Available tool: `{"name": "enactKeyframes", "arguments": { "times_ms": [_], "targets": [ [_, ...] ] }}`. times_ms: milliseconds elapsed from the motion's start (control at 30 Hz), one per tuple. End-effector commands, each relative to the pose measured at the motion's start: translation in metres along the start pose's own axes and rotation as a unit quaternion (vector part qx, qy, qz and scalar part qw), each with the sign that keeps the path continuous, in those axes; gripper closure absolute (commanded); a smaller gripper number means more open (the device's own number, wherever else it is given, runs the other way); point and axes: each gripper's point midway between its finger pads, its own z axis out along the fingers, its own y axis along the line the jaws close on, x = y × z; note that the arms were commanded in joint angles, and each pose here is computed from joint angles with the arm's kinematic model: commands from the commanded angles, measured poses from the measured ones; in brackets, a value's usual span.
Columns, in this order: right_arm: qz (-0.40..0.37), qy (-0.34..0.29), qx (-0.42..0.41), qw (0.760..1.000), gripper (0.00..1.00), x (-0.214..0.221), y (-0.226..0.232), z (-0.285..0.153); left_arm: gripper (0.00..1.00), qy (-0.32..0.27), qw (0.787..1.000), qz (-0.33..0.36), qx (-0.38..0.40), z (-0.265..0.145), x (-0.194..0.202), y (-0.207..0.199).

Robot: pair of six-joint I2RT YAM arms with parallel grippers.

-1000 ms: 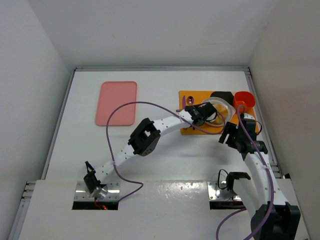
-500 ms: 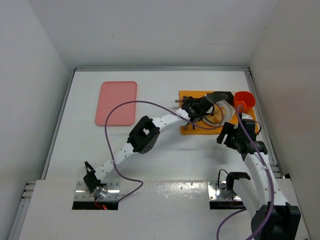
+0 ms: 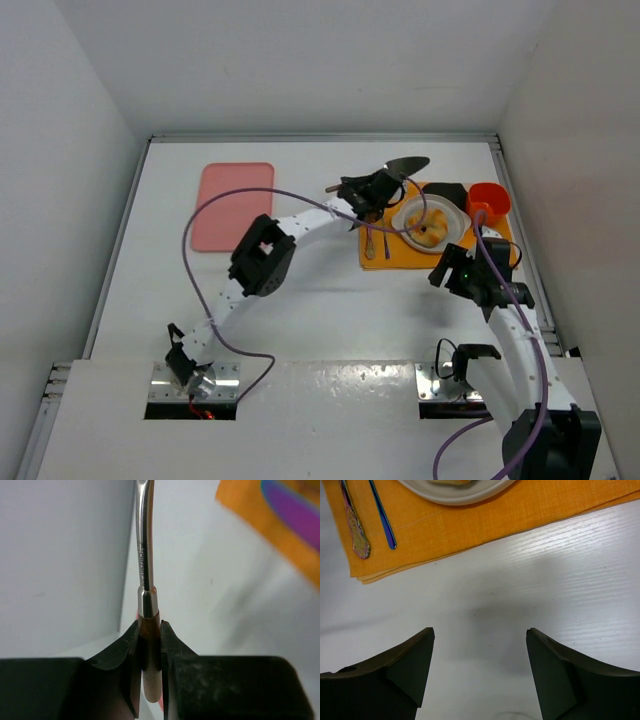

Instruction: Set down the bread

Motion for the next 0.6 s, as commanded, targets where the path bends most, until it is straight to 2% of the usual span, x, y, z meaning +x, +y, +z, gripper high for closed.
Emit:
{"name": "enactKeyframes", "arguments": {
  "times_ms": [0, 33, 67, 100, 133, 200, 233, 300, 333, 400, 433, 500, 567],
  "targets": [
    [0.008, -0.025, -0.022, 0.999, 0.26, -0.01, 0.009, 0.002, 1.0, -0.035, 0.983, -0.178, 0.027, -0.07, 0.029, 0.111],
    [0.009, -0.02, -0.023, 0.999, 0.26, -0.006, 0.008, 0.005, 1.0, -0.012, 0.983, -0.155, 0.098, -0.075, 0.056, 0.079],
    [0.008, -0.014, -0.024, 1.0, 0.25, -0.002, 0.007, 0.007, 1.0, 0.002, 0.973, -0.21, 0.098, -0.087, 0.087, 0.109],
    [0.007, -0.01, -0.024, 1.0, 0.23, 0.0, 0.007, 0.008, 1.0, 0.002, 0.972, -0.2, 0.123, -0.1, 0.096, 0.104],
    [0.008, -0.006, -0.023, 1.0, 0.23, 0.002, 0.006, 0.009, 1.0, 0.057, 0.959, -0.227, 0.161, -0.096, 0.146, 0.089],
    [0.011, 0.001, -0.014, 1.0, 0.22, 0.007, 0.002, 0.01, 1.0, 0.098, 0.94, -0.279, 0.172, -0.103, 0.202, 0.098],
    [0.012, 0.005, -0.01, 1.0, 0.21, 0.011, -0.001, 0.011, 1.0, 0.141, 0.92, -0.323, 0.169, -0.109, 0.26, 0.104],
    [0.025, 0.005, 0.005, 1.0, 0.19, 0.015, -0.007, 0.013, 1.0, 0.19, 0.904, -0.351, 0.156, -0.119, 0.321, 0.104],
    [0.028, 0.006, 0.009, 1.0, 0.19, 0.018, -0.009, 0.015, 1.0, 0.241, 0.881, -0.374, 0.157, -0.124, 0.37, 0.086],
    [0.039, 0.004, 0.016, 0.999, 0.18, 0.021, -0.012, 0.017, 1.0, 0.269, 0.861, -0.406, 0.145, -0.142, 0.409, 0.079],
    [0.04, 0.002, 0.014, 0.999, 0.18, 0.02, -0.011, 0.019, 1.0, 0.305, 0.84, -0.424, 0.147, -0.149, 0.44, 0.056],
    [0.045, 0.003, 0.011, 0.999, 0.18, 0.019, -0.01, 0.02, 1.0, 0.331, 0.82, -0.44, 0.155, -0.16, 0.465, 0.033],
    [0.047, 0.002, 0.003, 0.999, 0.18, 0.013, -0.005, 0.021, 1.0, 0.373, 0.786, -0.462, 0.173, -0.173, 0.493, 0.0]
  ]
}}
